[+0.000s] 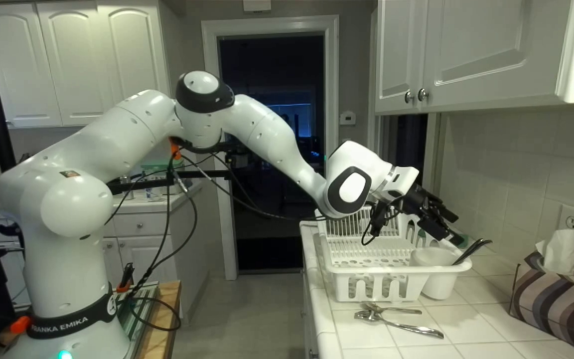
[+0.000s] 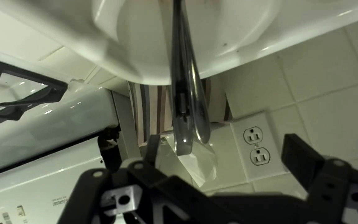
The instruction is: Put one silver fork and spoon on the dishrack.
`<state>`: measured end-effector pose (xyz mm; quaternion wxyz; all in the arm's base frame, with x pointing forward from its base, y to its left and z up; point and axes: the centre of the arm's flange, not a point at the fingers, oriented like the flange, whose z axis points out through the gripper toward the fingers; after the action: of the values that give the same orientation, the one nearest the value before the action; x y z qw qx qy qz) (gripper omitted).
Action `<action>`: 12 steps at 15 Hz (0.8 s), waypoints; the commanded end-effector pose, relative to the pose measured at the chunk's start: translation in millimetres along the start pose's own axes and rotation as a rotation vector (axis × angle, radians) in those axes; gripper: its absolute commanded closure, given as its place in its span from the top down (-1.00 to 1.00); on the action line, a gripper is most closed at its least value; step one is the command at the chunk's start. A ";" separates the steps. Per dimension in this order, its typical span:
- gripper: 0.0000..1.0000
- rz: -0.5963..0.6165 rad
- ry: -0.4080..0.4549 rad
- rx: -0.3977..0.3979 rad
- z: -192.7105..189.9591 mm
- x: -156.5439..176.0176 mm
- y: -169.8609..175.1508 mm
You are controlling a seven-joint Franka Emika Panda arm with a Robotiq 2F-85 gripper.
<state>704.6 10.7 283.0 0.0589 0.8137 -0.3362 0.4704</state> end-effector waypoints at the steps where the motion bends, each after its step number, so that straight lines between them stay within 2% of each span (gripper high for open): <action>1: 1.00 -0.068 -0.176 -0.017 -31.6 32.6 19.5; 7: 1.00 -0.215 -0.416 -0.050 -57.2 72.7 57.3; 12: 1.00 -0.312 -0.620 -0.061 -78.6 84.8 83.4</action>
<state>650.8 -55.1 361.8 0.0659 0.9395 -0.2466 0.2284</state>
